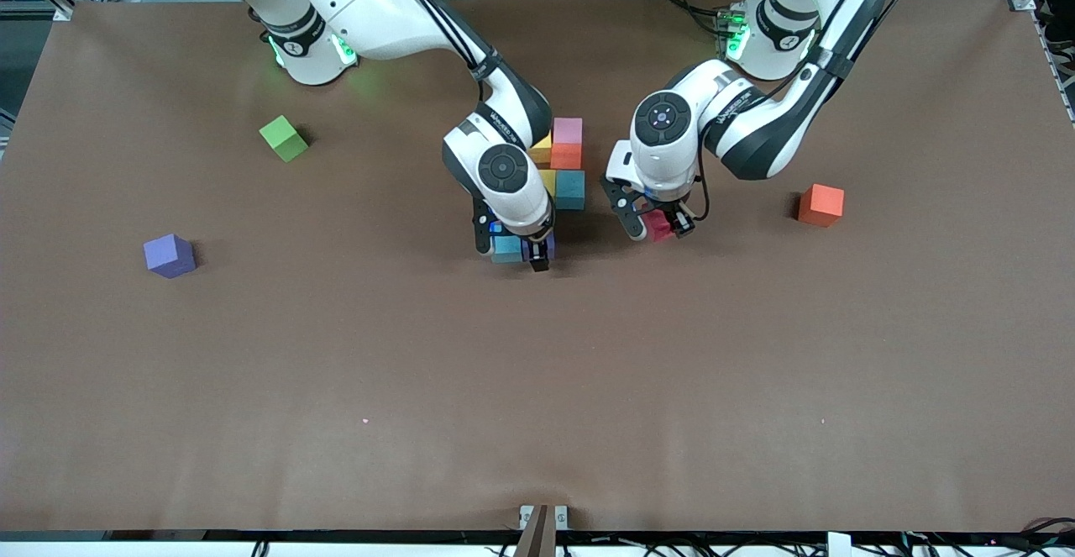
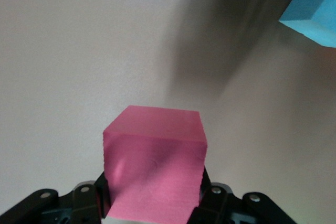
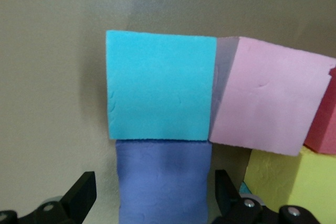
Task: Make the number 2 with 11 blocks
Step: 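Release the purple cube while the left gripper carries red to the figure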
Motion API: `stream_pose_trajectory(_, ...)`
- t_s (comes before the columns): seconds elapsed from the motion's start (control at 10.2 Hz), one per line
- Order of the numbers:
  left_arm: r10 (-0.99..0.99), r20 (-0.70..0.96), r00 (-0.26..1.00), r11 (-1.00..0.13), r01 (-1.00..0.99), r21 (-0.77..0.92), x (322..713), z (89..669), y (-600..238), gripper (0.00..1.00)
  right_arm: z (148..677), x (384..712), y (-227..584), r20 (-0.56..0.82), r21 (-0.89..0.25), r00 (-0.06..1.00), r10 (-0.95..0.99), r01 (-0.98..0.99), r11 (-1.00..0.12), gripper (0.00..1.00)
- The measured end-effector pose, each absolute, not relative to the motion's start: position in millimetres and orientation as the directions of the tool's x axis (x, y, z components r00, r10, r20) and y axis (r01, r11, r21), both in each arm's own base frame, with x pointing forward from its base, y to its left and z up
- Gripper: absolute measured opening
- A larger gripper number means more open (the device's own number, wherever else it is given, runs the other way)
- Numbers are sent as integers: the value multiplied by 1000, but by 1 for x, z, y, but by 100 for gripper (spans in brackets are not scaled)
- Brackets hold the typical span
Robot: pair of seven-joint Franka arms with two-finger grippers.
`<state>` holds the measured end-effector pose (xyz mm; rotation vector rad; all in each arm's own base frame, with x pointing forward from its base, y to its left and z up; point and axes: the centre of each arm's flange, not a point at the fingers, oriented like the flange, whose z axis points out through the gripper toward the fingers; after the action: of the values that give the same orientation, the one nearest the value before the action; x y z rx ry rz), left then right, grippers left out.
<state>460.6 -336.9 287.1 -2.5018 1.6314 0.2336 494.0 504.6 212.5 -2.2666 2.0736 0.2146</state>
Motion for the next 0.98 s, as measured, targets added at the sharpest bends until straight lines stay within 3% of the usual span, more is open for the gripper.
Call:
stream_pose_trajectory(0.68, -933, -179, 313, -318, -948, -1, 445, 266, -359, 61, 250, 494, 504, -118, 71, 126, -985, -988, -135, 100)
stream_pose_trajectory(0.98, -951, -125, 283, -284, -959, -7, 443, 259, -372, 61, 289, 515, 475, -113, 79, 197, -974, -975, -206, 100)
